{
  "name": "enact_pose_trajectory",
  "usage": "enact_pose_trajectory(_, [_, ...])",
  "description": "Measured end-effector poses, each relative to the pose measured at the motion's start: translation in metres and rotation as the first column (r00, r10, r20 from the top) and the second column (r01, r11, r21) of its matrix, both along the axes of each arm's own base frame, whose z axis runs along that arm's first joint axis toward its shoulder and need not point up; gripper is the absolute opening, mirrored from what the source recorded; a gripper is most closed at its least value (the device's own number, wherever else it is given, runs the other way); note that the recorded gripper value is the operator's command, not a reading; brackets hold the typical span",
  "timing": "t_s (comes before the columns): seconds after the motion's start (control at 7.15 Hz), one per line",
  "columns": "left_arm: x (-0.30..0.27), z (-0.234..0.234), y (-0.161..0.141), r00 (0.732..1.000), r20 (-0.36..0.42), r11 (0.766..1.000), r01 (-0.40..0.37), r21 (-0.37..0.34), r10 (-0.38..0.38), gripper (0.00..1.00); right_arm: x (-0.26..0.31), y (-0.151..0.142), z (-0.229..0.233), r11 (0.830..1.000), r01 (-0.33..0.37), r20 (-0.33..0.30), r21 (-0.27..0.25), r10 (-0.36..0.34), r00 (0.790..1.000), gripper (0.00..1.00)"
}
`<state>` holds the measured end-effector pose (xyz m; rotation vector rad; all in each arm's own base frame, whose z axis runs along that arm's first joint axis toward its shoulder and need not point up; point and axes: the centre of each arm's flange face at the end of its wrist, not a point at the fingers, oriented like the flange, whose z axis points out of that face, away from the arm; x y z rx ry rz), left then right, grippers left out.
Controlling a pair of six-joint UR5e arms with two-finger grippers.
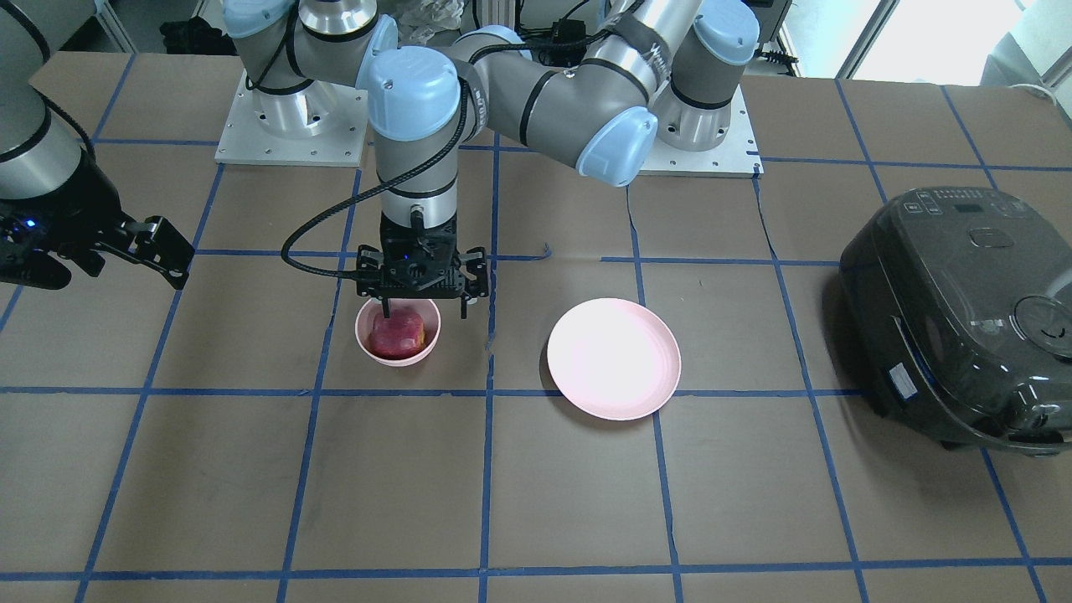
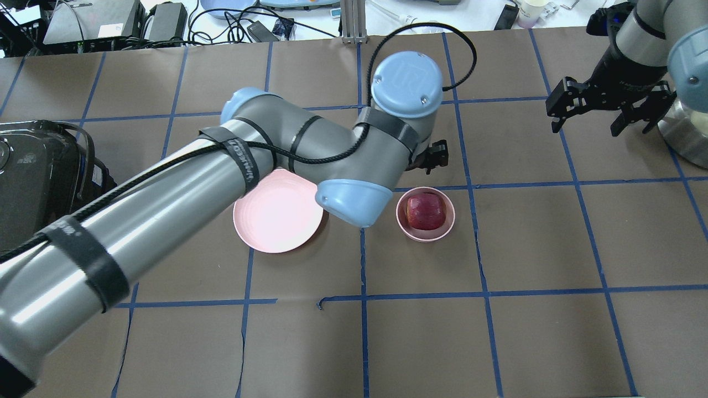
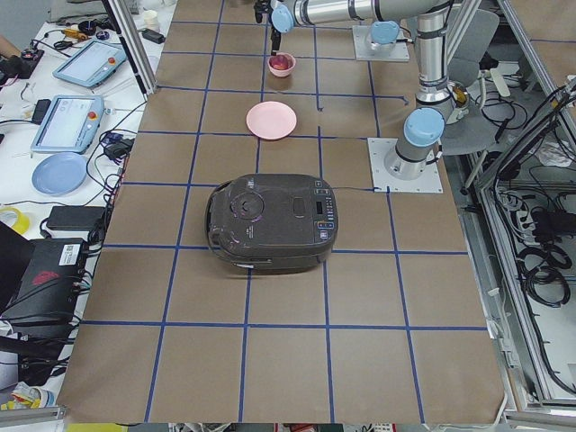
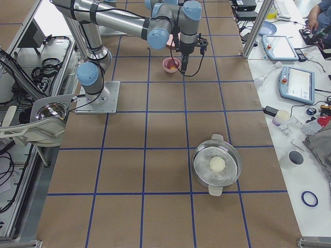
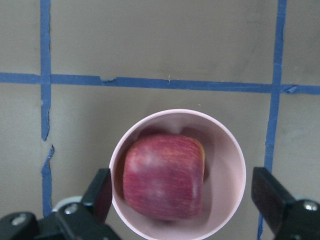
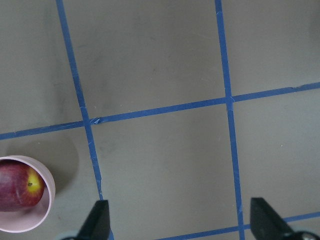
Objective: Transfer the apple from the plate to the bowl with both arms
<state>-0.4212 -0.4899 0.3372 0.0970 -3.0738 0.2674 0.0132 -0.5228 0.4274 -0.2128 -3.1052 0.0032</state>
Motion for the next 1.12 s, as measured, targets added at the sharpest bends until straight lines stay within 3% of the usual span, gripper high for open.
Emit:
enact_pose_trajectory(0.28, [0.102, 0.067, -0.022, 0.999, 0.038, 1.000, -0.013, 0.023, 0.012, 1.00, 0.038, 0.011, 0.018, 0.998, -0.060, -0.002, -0.037, 0.060, 0.998, 1.00])
enact_pose_trajectory(0.7, [0.242, 0.146, -0.016, 0.997, 0.073, 0.999, -0.017, 0.051, 0.013, 1.00, 0.089, 0.036, 0.042, 0.992, -0.102, -0.006, -0.078, 0.102, 0.995, 1.00])
enact_pose_trajectory(1.12, [0.299, 0.177, -0.010, 0.997, 0.068, 0.999, -0.041, 0.016, 0.040, 1.00, 0.107, 0.055, 0.052, 0.994, -0.094, 0.001, -0.051, 0.095, 0.996, 1.00])
